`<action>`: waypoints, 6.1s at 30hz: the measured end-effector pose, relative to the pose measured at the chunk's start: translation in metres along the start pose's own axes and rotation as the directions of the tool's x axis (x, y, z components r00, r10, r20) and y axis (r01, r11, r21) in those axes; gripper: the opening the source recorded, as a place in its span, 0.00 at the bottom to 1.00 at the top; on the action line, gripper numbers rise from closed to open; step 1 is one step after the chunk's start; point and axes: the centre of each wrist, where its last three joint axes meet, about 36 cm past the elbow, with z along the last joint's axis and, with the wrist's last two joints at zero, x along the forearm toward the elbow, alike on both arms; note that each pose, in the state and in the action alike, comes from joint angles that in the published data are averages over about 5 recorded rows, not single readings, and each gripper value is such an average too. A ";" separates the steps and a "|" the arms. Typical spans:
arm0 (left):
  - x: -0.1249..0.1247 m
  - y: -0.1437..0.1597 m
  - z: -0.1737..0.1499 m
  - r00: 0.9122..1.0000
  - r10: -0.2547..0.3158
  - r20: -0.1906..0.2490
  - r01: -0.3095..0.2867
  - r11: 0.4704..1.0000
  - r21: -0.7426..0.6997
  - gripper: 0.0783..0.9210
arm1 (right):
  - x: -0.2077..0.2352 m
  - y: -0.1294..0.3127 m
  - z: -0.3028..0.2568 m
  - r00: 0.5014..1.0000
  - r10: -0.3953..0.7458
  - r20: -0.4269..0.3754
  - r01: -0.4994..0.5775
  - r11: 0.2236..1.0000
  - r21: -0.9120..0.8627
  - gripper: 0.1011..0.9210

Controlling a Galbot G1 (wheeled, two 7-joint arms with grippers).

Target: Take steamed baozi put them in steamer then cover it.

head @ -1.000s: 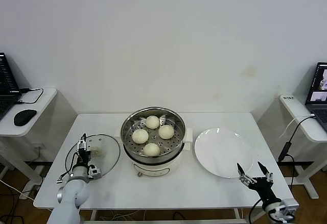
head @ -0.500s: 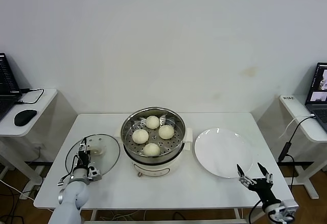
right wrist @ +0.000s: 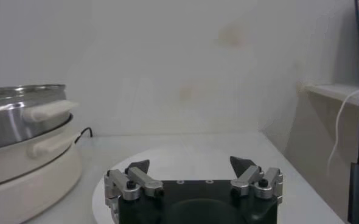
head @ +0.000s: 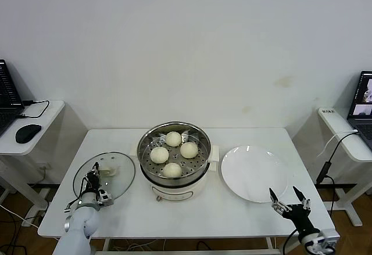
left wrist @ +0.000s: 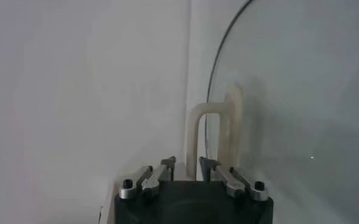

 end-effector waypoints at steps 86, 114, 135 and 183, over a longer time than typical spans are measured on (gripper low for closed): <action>0.122 0.208 -0.254 0.953 -0.201 0.227 0.167 0.973 0.160 0.08 | -0.010 0.031 -0.007 0.999 0.015 -0.041 -0.013 0.998 0.054 0.88; 0.112 0.179 -0.284 0.964 -0.112 0.240 0.103 0.993 0.052 0.08 | -0.020 0.031 -0.003 0.999 0.009 -0.047 -0.006 0.999 0.052 0.88; 0.109 0.168 -0.281 0.970 -0.095 0.224 0.089 0.995 0.038 0.08 | -0.019 0.034 0.000 0.999 0.006 -0.052 -0.004 0.999 0.050 0.88; 0.146 0.180 -0.250 0.950 -0.133 0.281 0.115 0.990 0.080 0.88 | -0.018 0.033 0.005 0.998 0.010 -0.062 -0.007 0.999 0.048 0.88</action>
